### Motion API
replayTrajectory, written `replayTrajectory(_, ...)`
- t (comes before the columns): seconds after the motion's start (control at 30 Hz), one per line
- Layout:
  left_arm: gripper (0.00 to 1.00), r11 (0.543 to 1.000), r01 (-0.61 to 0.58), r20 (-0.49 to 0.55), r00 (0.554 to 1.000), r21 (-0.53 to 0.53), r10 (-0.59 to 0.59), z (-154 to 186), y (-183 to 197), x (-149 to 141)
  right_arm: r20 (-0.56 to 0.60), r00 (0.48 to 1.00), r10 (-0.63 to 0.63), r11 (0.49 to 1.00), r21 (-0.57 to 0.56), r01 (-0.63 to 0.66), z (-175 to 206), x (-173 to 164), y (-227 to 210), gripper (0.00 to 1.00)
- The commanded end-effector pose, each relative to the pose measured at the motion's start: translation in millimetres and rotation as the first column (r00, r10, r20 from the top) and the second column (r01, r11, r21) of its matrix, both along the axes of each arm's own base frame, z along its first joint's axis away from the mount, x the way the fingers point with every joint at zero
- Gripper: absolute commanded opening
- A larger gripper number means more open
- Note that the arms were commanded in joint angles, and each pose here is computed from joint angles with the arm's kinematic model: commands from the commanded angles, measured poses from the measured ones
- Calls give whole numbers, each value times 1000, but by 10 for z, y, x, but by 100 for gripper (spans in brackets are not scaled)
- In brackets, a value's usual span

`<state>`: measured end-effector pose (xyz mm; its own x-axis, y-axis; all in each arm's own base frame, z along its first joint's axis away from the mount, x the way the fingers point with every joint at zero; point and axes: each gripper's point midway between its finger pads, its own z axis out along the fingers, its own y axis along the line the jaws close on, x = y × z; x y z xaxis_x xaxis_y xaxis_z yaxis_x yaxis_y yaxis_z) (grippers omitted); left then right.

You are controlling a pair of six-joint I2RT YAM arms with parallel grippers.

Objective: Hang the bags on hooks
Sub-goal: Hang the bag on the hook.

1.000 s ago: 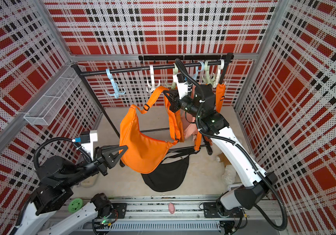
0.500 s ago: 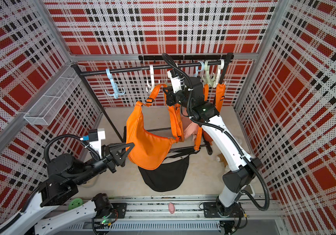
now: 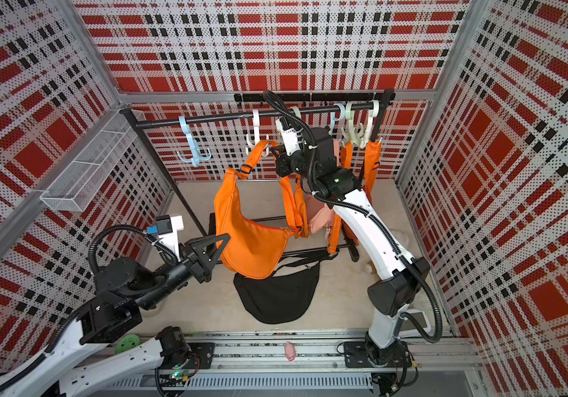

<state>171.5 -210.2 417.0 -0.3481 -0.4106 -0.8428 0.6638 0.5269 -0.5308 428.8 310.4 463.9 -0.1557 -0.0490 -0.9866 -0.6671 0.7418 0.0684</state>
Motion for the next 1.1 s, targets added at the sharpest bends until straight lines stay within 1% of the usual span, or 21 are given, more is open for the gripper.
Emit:
replayTrajectory(0.0,0,1000,-8,-39,999,-6,8,-150,-76,32,17,1000,-9,1000,-16,9,-11,-86,-40,0)
replayTrajectory(0.13,0,1000,-16,-67,998,20,18,-382,-136,17,30,999,-42,999,-29,43,-30,-167,-164,0)
replayTrajectory(0.23,0,999,-14,-78,997,48,18,-528,-176,-5,43,997,-63,997,-40,64,-9,-237,-257,12)
replayTrajectory(0.3,2,997,-15,-91,996,71,21,-621,-187,-5,53,996,-73,996,-45,75,10,-284,-312,26)
replayTrajectory(0.33,2,997,-14,-97,995,82,22,-662,-193,-3,55,996,-75,996,-46,78,12,-306,-335,34)
replayTrajectory(0.37,3,996,-12,-103,994,93,22,-708,-200,-4,61,995,-76,996,-45,79,28,-337,-355,39)
replayTrajectory(0.47,7,993,-25,-115,993,115,38,-799,-177,9,76,994,-78,996,-39,81,61,-407,-404,42)
replayTrajectory(0.5,11,992,-29,-117,992,121,44,-817,-166,12,79,994,-78,996,-39,81,67,-422,-414,43)
replayTrajectory(0.53,20,992,-35,-119,992,123,49,-820,-151,15,82,994,-78,996,-38,82,79,-440,-430,44)
replayTrajectory(0.6,52,990,-47,-118,991,136,63,-835,-119,24,83,994,-76,996,-36,79,88,-479,-449,48)
replayTrajectory(0.63,65,988,-51,-118,991,146,68,-845,-108,25,85,994,-73,997,-29,76,111,-511,-460,52)
replayTrajectory(0.67,78,986,-52,-121,990,162,72,-866,-101,25,88,994,-65,997,-26,68,122,-549,-461,61)
replayTrajectory(0.7,86,982,-56,-122,989,178,79,-886,-91,31,88,994,-61,998,-26,64,112,-584,-460,68)
replayTrajectory(0.77,93,973,-61,-130,987,225,92,-944,-68,35,97,993,-60,998,-28,63,108,-676,-474,78)
replayTrajectory(0.83,96,962,-77,-138,984,263,116,-996,-16,45,94,993,-66,997,-38,70,36,-744,-491,85)
replayTrajectory(0.93,98,956,-107,-125,981,274,146,-982,99,38,87,995,-57,998,-37,60,-84,-877,-513,88)
replayTrajectory(1.07,99,944,-197,-94,969,263,228,-901,366,57,64,997,-44,998,-42,47,-320,-1023,-513,88)
